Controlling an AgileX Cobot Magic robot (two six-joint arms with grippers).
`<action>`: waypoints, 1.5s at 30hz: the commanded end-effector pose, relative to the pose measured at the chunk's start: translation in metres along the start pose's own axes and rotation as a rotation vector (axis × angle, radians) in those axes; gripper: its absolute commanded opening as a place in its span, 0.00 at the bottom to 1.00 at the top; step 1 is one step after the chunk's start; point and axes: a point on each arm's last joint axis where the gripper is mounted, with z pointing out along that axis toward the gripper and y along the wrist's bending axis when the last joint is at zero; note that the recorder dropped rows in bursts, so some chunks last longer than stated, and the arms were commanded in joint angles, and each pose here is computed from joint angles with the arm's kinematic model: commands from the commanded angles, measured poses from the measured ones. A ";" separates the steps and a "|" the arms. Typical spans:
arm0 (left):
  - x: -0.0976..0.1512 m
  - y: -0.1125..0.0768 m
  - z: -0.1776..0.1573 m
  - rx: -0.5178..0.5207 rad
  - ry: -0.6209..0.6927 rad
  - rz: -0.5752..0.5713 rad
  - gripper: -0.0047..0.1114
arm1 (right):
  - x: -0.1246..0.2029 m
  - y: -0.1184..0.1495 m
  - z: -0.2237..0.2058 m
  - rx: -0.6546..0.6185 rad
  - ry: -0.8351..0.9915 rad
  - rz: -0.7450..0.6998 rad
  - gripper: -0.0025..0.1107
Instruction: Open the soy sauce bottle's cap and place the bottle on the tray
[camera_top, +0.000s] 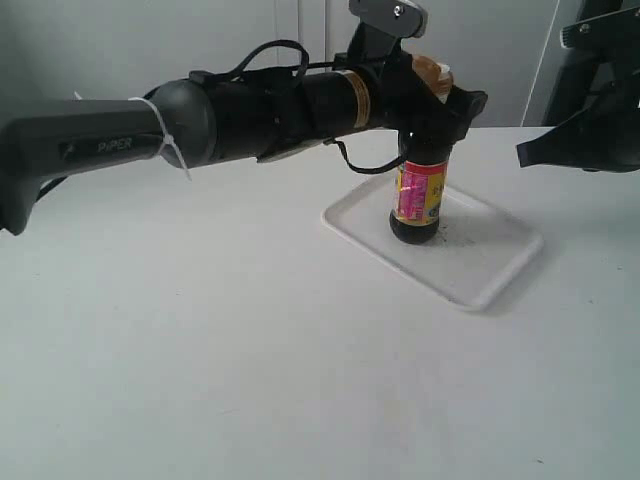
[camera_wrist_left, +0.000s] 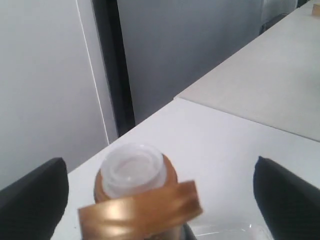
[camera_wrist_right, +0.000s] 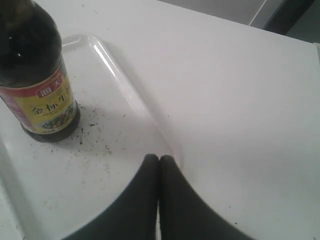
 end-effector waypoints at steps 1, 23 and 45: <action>-0.020 0.002 -0.009 -0.019 -0.024 0.016 0.94 | 0.002 -0.001 0.000 0.004 -0.001 0.006 0.02; -0.107 -0.001 -0.068 -0.044 -0.109 0.099 0.63 | 0.002 -0.001 0.000 0.003 0.001 0.007 0.02; -0.104 0.017 -0.166 -0.441 0.066 0.366 0.04 | 0.003 -0.001 0.000 0.001 0.014 0.007 0.02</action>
